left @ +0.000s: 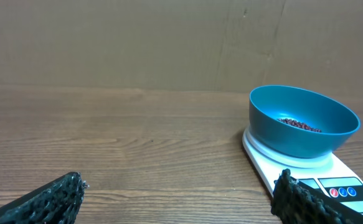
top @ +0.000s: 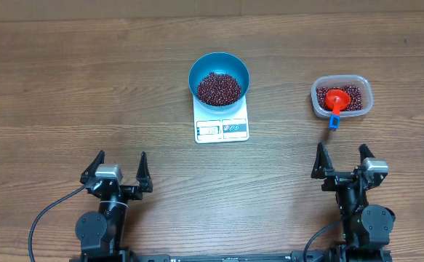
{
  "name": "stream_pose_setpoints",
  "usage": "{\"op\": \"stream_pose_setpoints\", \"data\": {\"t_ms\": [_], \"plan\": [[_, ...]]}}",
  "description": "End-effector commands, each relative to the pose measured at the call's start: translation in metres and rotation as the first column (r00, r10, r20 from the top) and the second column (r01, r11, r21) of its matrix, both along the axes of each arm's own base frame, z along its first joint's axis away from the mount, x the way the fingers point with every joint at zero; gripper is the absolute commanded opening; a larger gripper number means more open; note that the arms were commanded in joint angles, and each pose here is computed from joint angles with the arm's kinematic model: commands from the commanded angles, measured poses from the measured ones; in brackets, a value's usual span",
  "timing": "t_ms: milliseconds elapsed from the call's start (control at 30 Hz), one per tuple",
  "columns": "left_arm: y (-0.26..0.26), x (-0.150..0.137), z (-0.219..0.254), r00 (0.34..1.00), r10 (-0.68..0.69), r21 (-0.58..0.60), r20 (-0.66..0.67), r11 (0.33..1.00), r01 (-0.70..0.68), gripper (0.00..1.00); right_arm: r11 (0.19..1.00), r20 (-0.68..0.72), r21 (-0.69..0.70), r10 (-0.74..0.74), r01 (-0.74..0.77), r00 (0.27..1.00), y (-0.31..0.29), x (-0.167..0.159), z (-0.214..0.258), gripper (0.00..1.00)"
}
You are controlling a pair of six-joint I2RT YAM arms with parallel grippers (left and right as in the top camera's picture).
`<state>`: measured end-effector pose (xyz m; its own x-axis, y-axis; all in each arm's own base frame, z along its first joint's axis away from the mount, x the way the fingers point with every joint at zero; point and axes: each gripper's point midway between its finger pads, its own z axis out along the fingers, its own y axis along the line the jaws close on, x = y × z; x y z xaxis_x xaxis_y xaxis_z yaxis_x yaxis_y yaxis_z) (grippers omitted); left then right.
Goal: Scoop item into bowl and weigh 150g on scale
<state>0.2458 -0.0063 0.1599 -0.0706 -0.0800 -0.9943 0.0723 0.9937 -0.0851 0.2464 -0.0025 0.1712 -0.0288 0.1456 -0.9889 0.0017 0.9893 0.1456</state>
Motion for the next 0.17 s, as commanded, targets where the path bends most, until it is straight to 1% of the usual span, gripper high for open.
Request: {"op": "stream_pose_setpoints", "data": {"t_ms": [0, 133], "plan": [[0.0018, -0.0003, -0.0004, 1.0, 0.005, 0.018, 0.004, 1.0, -0.005, 0.99, 1.0, 0.005, 0.007, -0.004, 0.004, 1.0, -0.0004, 0.0001, -0.0017, 1.0], [0.0018, -0.0003, -0.0004, 1.0, 0.005, 0.018, 0.004, 1.0, -0.005, 0.99, 1.0, 0.005, 0.007, -0.004, 0.004, 1.0, -0.0004, 0.0001, -0.0017, 1.0]]}}
